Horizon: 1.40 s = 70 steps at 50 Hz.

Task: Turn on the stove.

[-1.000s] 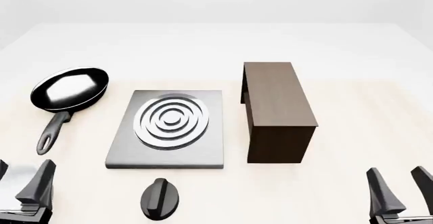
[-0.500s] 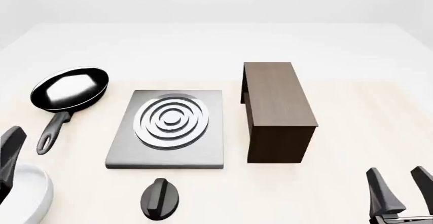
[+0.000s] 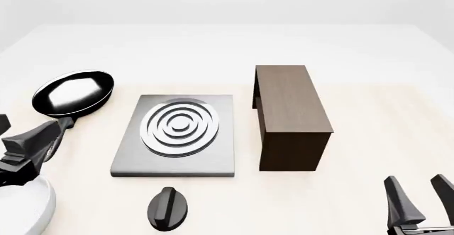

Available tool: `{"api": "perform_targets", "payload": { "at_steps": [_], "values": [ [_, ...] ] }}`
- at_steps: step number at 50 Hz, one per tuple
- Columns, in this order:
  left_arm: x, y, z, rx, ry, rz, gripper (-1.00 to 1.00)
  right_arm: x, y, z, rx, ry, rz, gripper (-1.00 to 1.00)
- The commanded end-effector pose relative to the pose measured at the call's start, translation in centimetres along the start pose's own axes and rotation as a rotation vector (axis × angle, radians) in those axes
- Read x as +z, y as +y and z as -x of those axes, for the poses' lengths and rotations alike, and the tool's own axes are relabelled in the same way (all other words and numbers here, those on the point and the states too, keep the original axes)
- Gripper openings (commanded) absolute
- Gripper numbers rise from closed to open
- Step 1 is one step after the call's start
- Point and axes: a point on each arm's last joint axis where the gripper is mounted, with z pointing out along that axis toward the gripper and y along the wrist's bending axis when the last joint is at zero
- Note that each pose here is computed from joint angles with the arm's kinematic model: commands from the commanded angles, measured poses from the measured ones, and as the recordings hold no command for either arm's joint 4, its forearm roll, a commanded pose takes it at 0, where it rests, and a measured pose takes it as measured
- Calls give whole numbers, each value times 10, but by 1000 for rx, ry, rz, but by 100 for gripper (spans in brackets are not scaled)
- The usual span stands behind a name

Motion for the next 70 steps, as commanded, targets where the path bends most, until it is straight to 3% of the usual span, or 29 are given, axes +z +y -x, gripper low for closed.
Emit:
{"api": "perform_targets", "payload": {
  "at_steps": [1, 25, 34, 70],
  "values": [
    [25, -2, -12, -28, 128, -16, 100, 0, 0, 0, 0, 0, 0, 100],
    [47, -3, -55, -35, 251, -16, 100, 0, 0, 0, 0, 0, 0, 100],
    [50, -7, -85, -24, 310, -50, 100, 0, 0, 0, 0, 0, 0, 100],
    [82, -11, -144, -39, 416, -55, 100, 0, 0, 0, 0, 0, 0, 100]
  ]
}}
